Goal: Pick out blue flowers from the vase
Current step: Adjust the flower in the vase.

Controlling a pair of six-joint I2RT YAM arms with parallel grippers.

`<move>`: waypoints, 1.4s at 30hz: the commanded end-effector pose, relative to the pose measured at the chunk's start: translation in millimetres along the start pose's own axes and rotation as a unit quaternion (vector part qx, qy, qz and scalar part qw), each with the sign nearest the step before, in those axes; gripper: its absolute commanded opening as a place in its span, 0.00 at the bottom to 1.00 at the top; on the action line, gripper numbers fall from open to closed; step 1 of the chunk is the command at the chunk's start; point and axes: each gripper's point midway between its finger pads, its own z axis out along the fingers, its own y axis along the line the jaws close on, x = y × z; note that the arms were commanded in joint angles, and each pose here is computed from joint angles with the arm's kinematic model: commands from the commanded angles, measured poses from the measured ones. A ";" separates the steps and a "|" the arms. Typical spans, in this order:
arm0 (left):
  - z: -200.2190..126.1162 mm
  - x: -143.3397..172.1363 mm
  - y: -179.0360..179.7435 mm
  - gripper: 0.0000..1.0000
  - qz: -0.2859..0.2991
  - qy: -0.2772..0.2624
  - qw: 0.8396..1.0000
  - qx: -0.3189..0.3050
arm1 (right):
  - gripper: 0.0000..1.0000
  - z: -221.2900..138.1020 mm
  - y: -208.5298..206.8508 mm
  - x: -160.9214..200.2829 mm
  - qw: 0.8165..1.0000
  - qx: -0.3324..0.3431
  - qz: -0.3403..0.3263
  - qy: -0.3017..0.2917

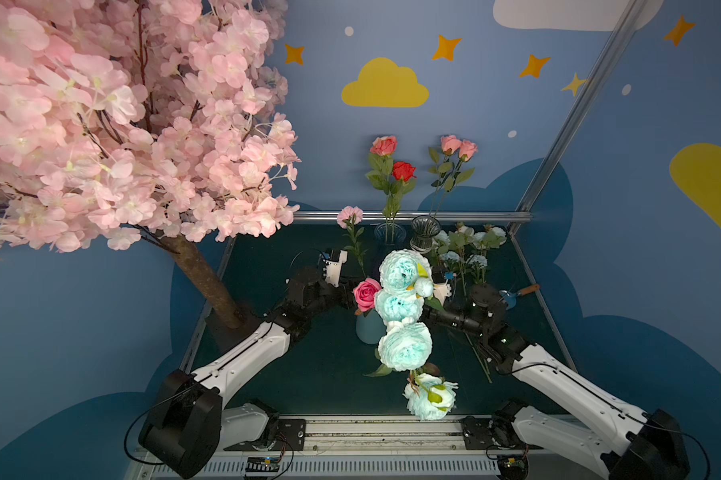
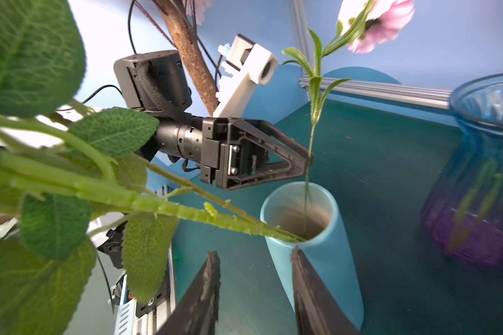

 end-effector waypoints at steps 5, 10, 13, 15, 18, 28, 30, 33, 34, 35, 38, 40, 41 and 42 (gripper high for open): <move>-3.1 -3.9 -3.0 0.57 0.004 -0.013 1.000 0.009 | 0.42 10.4 17.0 -18.8 0.999 -0.034 -0.023 -0.027; -2.1 -3.0 -3.8 0.57 0.001 -0.013 1.000 0.013 | 0.43 15.3 19.6 -27.2 0.998 -0.035 -0.029 -0.037; -2.2 -1.6 -3.0 0.57 0.000 -0.013 1.000 0.013 | 0.44 20.9 16.6 -32.6 0.998 -0.030 -0.029 -0.045; -2.6 -2.1 -3.5 0.57 0.000 -0.014 1.000 0.014 | 0.42 25.8 14.6 -34.7 0.998 -0.031 -0.027 -0.046; -3.0 -1.5 -3.9 0.57 0.001 -0.014 1.000 0.015 | 0.34 30.2 11.1 -40.1 0.998 -0.025 -0.025 -0.054; -3.5 0.3 -3.0 0.57 0.003 -0.014 1.000 0.015 | 0.00 35.0 6.6 -53.8 0.998 -0.007 -0.032 -0.060; -4.1 0.9 -3.1 0.57 0.005 -0.014 1.000 0.014 | 0.00 34.4 6.0 -57.7 0.997 -0.002 -0.035 -0.062; -5.5 1.4 -2.0 0.57 0.006 -0.014 1.000 0.012 | 0.00 33.5 6.6 -66.0 0.997 0.005 -0.042 -0.065; -5.8 1.3 -2.3 0.57 0.007 -0.015 1.000 0.012 | 0.00 33.3 7.1 -69.7 0.997 0.007 -0.045 -0.065; -6.1 1.5 -2.5 0.57 0.008 -0.015 1.000 0.012 | 0.00 33.3 7.0 -72.8 0.997 0.009 -0.048 -0.065; -7.8 1.3 -1.9 0.57 0.010 -0.016 1.000 0.010 | 0.00 32.7 9.3 -80.9 0.996 0.010 -0.055 -0.064; -9.2 0.6 -2.2 0.57 0.011 -0.018 1.000 0.009 | 0.00 33.9 8.2 -77.9 0.997 0.013 -0.054 -0.049; -9.7 0.7 -2.3 0.57 0.011 -0.019 1.000 0.009 | 0.00 34.1 6.0 -72.7 0.998 0.019 -0.051 -0.038; -10.6 0.3 -2.2 0.57 0.011 -0.020 1.000 0.009 | 0.02 33.7 2.9 -66.2 0.998 0.025 -0.049 -0.028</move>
